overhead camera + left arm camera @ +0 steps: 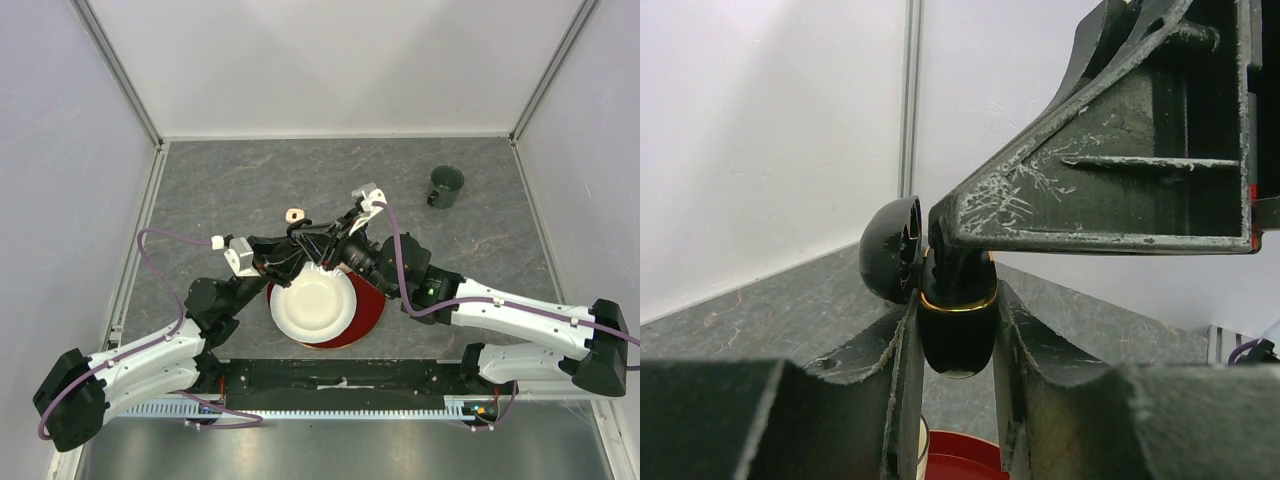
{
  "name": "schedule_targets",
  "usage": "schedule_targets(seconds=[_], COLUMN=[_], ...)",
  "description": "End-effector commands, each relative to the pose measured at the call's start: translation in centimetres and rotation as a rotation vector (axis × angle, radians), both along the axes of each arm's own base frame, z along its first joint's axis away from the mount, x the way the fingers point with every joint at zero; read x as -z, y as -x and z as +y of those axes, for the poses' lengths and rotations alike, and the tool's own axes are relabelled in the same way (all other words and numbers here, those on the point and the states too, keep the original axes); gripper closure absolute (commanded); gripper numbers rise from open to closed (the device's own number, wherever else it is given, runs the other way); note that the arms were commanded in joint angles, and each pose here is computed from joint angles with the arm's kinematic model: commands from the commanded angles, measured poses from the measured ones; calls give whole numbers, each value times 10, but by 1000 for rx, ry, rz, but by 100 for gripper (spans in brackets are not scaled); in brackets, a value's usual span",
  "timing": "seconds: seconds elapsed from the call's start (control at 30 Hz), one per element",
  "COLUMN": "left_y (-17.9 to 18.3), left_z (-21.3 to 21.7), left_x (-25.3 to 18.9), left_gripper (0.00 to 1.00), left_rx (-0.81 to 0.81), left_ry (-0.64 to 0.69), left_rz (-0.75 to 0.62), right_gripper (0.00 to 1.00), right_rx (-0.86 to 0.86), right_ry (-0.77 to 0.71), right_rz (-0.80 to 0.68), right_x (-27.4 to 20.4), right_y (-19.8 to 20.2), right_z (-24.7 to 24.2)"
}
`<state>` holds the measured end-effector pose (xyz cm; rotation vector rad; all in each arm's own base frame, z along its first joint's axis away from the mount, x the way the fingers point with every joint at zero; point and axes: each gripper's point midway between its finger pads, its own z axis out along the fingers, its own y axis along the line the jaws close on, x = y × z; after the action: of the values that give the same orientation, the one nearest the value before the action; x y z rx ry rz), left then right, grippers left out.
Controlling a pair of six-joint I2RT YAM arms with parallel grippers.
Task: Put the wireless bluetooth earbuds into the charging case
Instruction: Place the earbud in the charging case.
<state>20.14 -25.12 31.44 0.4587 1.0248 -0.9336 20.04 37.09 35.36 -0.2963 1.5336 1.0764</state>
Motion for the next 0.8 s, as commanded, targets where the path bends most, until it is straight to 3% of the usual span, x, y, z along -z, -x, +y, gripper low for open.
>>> schedule_targets(seconds=[0.0,0.53,0.77], left_y=[7,7,6], left_z=[16,13,6], left_x=[-40,-38,-35], left_gripper=[98,98,98], left_rx=[-33,-21,-2], left_ry=[115,97,59], left_rz=[-104,-95,-88], right_gripper=[70,66,72], right_rx=[-5,-13,-17], right_ry=[15,-22,-63], right_rz=[-26,-58,-81], right_x=[-8,-20,-31], right_y=[4,7,10], right_z=[-6,-10,-13])
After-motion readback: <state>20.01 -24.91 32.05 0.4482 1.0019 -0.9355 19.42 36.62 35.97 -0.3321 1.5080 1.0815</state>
